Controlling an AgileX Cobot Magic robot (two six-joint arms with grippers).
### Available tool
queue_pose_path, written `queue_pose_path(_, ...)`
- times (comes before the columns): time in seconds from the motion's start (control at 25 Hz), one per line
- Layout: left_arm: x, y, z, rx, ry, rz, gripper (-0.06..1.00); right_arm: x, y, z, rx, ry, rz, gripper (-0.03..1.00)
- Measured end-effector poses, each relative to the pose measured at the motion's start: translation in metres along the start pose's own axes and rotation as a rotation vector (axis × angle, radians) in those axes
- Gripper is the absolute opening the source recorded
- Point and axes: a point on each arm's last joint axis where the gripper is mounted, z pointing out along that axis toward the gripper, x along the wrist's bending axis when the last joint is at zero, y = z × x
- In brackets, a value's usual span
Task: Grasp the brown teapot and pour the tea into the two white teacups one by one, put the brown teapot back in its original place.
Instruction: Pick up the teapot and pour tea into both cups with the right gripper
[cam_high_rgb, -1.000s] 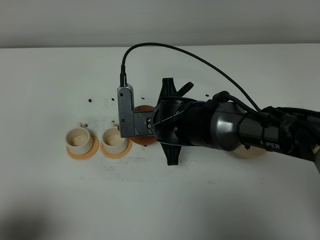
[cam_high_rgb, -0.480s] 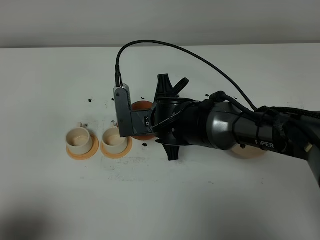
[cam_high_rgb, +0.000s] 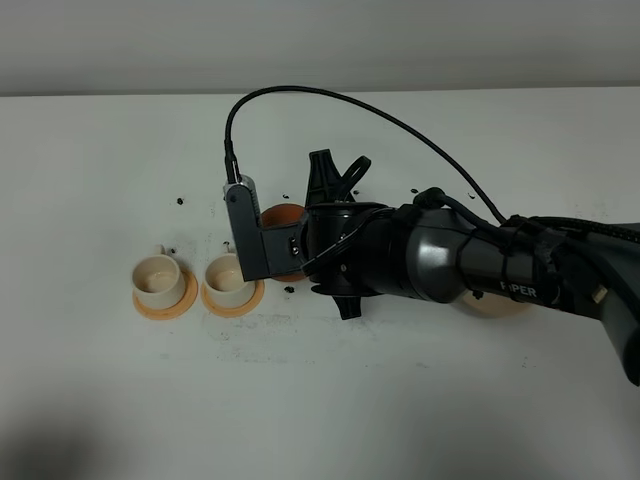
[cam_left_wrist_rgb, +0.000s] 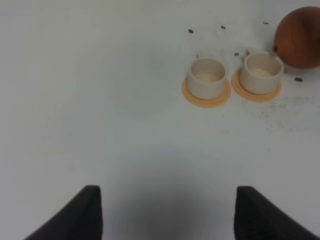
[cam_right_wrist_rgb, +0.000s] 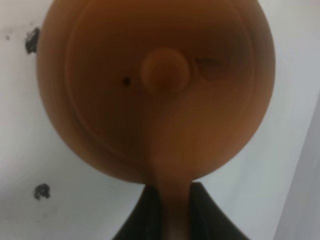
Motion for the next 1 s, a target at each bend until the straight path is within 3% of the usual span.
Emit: queue_pose_path(1.0,0.0000,0.0000,0.0000,0.000,0.000,0.000,0.58,-0.0064,0.0042,-0.0030,0.012,-0.096,-0.198,0.12)
